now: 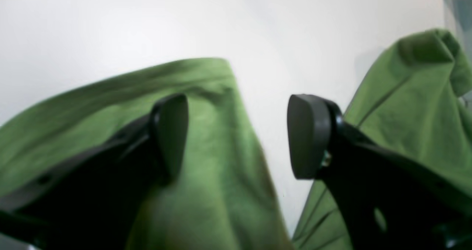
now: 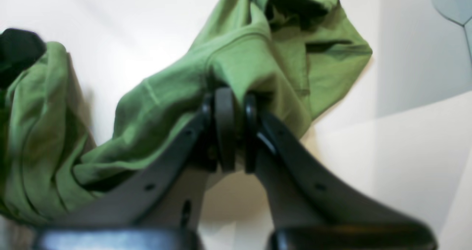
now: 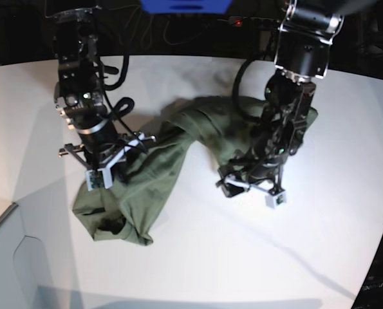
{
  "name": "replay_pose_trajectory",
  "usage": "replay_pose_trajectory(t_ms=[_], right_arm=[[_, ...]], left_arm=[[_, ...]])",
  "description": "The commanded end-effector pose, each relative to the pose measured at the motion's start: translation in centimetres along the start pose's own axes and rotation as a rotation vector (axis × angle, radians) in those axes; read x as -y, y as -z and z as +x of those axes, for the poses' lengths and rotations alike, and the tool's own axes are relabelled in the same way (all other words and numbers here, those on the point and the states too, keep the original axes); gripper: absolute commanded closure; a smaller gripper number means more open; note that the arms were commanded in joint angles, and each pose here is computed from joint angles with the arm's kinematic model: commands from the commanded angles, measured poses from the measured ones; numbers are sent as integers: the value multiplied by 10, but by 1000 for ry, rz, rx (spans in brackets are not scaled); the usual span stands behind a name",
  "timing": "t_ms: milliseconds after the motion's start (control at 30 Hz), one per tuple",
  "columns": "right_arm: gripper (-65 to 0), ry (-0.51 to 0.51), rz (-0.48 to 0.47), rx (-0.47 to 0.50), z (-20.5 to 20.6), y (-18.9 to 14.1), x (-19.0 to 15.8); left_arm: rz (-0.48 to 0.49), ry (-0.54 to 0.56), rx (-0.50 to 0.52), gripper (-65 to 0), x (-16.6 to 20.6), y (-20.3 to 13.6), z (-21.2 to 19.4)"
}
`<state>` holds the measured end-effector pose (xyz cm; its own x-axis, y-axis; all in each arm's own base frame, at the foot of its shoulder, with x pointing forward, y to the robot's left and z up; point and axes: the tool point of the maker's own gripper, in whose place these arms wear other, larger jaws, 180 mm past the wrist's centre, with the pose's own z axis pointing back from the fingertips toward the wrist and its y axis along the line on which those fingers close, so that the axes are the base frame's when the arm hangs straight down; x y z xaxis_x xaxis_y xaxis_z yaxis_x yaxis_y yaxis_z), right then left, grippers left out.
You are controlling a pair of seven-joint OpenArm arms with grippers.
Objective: Layout the t-shirt on the table in an organized manner, then fold the t-shirt properly
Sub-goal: 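Move the left gripper to the shirt's middle and grasp the fabric, then drag the grasped fabric with the left gripper away from the right gripper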
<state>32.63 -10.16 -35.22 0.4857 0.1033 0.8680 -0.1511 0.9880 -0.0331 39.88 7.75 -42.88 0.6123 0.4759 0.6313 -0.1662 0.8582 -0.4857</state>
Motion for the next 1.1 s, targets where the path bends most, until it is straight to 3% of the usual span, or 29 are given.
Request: replay_pose_trajectory(t_ms=[0, 200, 267, 400, 500, 600, 700, 900, 1067], right_arm=[[0, 0, -5, 60, 17, -1, 1], [0, -3, -4, 59, 17, -1, 2], [0, -3, -4, 59, 17, -1, 2], [0, -5, -5, 60, 18, 0, 2], [0, -4, -8, 45, 13, 3, 4], [0, -3, -9, 31, 7, 6, 5], [0, -2, -8, 19, 2, 7, 5], [0, -5, -13, 40, 13, 11, 7], [0, -7, -15, 55, 20, 13, 8]], left_arm=[[-27, 1, 42, -408, 14, 3, 18], [2, 29, -43, -406, 10, 18, -6], [15, 41, -71, -374, 6, 20, -17], [28, 34, -90, -206, 0, 21, -25], [29, 32, -87, -4, -2, 20, -23], [9, 35, -63, -16, 5, 18, -13], [-23, 34, 23, -2, 13, 9, 22], [-68, -50, 255, -2, 15, -31, 102], [-110, -136, 323, -2, 12, -58, 139]])
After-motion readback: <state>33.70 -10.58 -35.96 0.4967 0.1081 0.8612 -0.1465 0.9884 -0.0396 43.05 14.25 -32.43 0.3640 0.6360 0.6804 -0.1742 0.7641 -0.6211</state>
